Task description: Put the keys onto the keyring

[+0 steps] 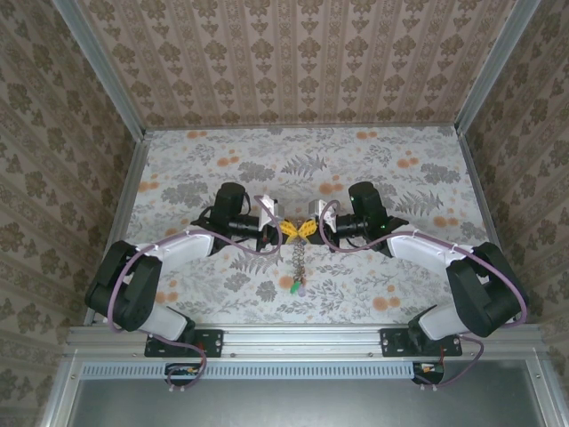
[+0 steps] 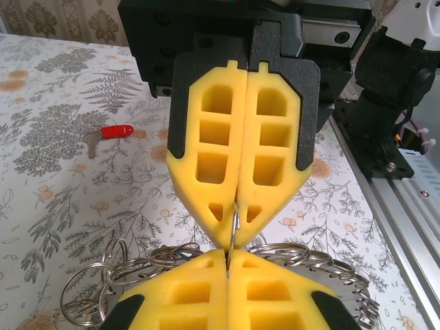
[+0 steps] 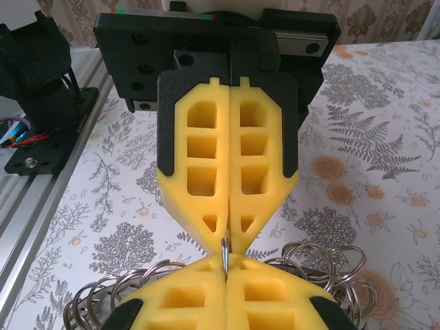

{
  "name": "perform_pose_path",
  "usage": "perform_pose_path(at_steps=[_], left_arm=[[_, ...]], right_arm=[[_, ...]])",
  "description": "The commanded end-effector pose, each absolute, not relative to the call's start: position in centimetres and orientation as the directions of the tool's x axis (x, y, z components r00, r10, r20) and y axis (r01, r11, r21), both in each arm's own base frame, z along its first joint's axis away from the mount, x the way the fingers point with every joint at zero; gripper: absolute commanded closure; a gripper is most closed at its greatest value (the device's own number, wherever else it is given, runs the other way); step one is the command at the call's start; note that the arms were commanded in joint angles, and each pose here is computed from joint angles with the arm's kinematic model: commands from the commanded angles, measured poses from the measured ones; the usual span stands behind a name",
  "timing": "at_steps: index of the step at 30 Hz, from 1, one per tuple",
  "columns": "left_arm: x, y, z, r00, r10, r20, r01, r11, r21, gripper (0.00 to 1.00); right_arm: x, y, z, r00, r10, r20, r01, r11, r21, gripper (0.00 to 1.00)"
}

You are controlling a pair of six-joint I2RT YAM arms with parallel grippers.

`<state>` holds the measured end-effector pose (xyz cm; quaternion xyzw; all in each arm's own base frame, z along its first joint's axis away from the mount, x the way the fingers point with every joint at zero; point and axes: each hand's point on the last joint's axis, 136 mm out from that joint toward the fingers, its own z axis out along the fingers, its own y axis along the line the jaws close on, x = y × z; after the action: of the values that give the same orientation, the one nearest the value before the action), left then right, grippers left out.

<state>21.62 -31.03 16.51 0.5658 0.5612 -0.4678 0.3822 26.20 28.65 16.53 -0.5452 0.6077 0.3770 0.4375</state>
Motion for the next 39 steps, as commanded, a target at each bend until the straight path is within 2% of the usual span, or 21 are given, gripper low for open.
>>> perform_pose_path(at_steps=[1, 3, 12, 18, 25, 34, 39], left_arm=[[21.7, -31.3, 17.1, -0.029, 0.280, -0.959, 0.995, -0.086, -0.055, 1.00], [21.8, -31.4, 17.2, -0.020, 0.288, -0.958, 0.996, -0.081, -0.045, 1.00], [21.8, -31.4, 17.4, 0.017, 0.323, -0.946, 0.997, -0.080, -0.010, 1.00], [21.6, -31.5, 17.5, 0.016, 0.323, -0.946, 0.996, -0.089, -0.013, 1.00], [21.5, -31.5, 17.4, 0.015, 0.325, -0.945, 0.996, -0.093, -0.016, 1.00], [21.4, -31.5, 17.2, 0.013, 0.326, -0.945, 0.995, -0.095, -0.019, 1.00], [21.5, -31.5, 17.1, 0.013, 0.329, -0.944, 0.996, -0.092, -0.019, 1.00]], right_arm=[[26.1, 29.1, 17.8, 0.005, -0.326, -0.945, -0.996, 0.081, -0.033, 0.92], [26.2, 28.8, 17.3, 0.002, -0.365, -0.931, -0.995, 0.095, -0.039, 0.85], [26.0, 26.8, 16.5, 0.048, -0.509, -0.859, -0.983, 0.129, -0.131, 0.80], [26.3, 26.8, 16.6, 0.066, -0.516, -0.854, -0.979, 0.133, -0.156, 0.75], [26.7, 27.8, 17.0, 0.080, -0.486, -0.871, -0.980, 0.120, -0.157, 0.73], [27.3, 28.4, 15.6, 0.047, -0.490, -0.871, -0.986, 0.119, -0.121, 0.75], [27.3, 28.1, 15.3, 0.052, -0.512, -0.858, -0.983, 0.125, -0.134, 0.85]])
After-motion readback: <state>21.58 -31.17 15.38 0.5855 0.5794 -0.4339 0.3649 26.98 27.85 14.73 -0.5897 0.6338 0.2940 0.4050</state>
